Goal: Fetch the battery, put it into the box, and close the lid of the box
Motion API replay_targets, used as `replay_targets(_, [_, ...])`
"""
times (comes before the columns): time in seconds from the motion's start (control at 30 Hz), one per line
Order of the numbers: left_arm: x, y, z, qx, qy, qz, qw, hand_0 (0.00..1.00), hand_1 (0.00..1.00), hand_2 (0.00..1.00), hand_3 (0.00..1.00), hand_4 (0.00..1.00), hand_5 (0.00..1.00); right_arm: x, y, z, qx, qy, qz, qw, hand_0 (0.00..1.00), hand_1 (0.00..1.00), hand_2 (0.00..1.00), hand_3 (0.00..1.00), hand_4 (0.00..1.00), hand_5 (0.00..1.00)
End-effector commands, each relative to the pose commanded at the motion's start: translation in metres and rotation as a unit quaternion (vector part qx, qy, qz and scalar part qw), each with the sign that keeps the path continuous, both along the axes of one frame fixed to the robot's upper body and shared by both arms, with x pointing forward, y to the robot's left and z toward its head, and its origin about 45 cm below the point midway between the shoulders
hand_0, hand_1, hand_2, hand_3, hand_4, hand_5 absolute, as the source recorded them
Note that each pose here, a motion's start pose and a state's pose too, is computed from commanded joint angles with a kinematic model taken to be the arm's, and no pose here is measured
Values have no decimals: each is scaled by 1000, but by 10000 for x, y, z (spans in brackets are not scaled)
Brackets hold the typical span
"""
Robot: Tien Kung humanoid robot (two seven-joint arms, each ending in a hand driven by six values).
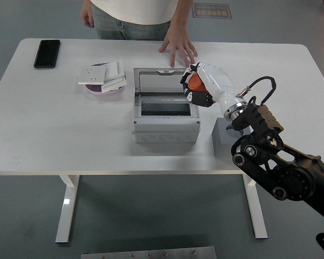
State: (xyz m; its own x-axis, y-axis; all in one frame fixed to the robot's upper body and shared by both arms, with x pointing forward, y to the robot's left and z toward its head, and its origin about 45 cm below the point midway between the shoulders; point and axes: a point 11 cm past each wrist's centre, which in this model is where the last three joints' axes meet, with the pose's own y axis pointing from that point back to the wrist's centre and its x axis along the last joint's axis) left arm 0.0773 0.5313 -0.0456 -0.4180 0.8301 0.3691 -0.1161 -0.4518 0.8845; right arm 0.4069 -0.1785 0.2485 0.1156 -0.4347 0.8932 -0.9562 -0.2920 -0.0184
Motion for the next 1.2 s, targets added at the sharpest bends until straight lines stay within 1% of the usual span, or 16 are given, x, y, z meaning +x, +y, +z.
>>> replay_targets(0.23, [4,11,8,1,0,0,1000,585,757,711,605,762,258,36,169,-54,-21,24,7,999,329,272,312,332,367,2])
replay_targets(0.43, [35,12,15,2,-1,-3,1000,585,756,711,605,763,259,70,345,-141,-31,40,21,999,332,270,311,334,369,2])
replay_targets(0.7, [45,24,26,3,1,-3,1000,585,757,711,605,764,262,76,511,-179,-44,46,40,997,330,270,309,334,360,2])
replay_targets(0.73, [45,25,26,3,2,-3,1000,585,757,711,605,765,265,74,525,-181,-45,46,41,997,337,269,305,336,342,2])
replay_targets(0.93, [51,26,29,3,2,-4,1000,585,757,711,606,766,267,68,610,-210,-53,49,53,996,344,270,305,338,347,2])
replay_targets(1.07, [51,24,27,3,2,-4,1000,585,757,711,606,766,267,97,605,-212,-54,49,51,996,344,270,305,338,347,2])
replay_targets(1.2, [34,31,29,3,4,-4,1000,585,757,711,605,767,271,149,562,-190,-56,45,44,996,343,271,305,338,345,2])
